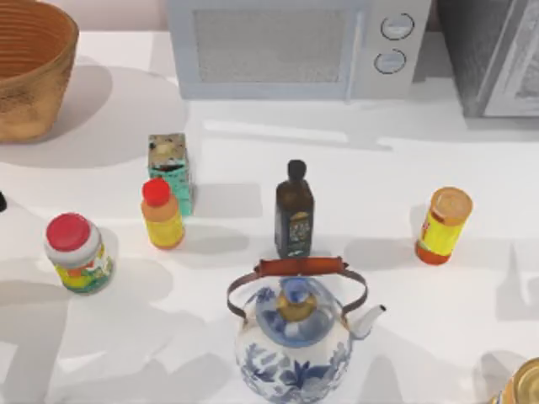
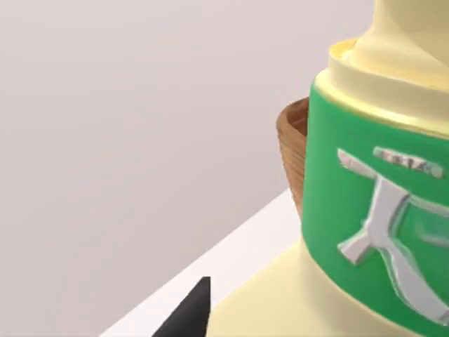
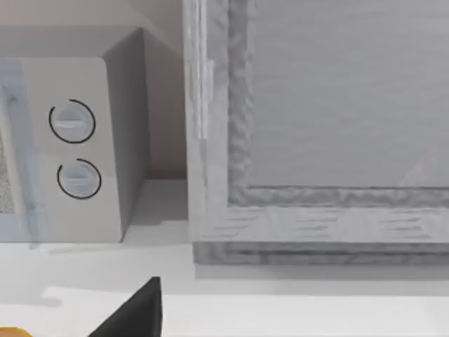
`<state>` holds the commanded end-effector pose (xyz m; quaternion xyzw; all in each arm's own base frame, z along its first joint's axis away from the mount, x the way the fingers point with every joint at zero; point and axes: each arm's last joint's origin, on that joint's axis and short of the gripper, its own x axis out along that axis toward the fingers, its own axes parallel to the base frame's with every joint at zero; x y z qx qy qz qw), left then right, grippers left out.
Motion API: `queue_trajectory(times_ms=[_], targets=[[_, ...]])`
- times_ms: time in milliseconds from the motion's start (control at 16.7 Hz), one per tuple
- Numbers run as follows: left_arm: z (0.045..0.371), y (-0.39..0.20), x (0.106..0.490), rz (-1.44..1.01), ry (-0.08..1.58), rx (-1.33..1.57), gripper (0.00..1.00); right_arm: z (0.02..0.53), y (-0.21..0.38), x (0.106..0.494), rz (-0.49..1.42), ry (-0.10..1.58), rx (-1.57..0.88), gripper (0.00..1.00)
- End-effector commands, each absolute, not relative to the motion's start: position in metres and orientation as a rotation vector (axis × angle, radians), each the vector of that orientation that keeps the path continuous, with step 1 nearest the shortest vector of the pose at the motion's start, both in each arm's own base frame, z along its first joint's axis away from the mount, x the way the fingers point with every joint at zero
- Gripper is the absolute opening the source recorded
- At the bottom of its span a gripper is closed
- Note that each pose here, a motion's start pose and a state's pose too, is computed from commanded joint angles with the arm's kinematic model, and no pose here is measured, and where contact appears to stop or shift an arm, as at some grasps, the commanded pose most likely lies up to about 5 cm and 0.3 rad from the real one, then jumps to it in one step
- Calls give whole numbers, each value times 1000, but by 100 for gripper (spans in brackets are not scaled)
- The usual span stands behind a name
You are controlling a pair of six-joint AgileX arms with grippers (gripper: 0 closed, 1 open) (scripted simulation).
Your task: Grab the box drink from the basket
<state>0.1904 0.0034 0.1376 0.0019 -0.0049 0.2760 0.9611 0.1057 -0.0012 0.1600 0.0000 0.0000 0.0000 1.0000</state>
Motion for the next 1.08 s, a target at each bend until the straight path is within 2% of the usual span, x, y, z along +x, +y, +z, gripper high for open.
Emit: queue_trajectory(times_ms=[720, 1080], targets=[[138, 3, 190, 559, -10, 4, 98, 160, -1, 106, 0, 0, 0, 100], [138, 3, 190, 559, -10, 4, 100, 160, -1, 106, 0, 0, 0, 100]])
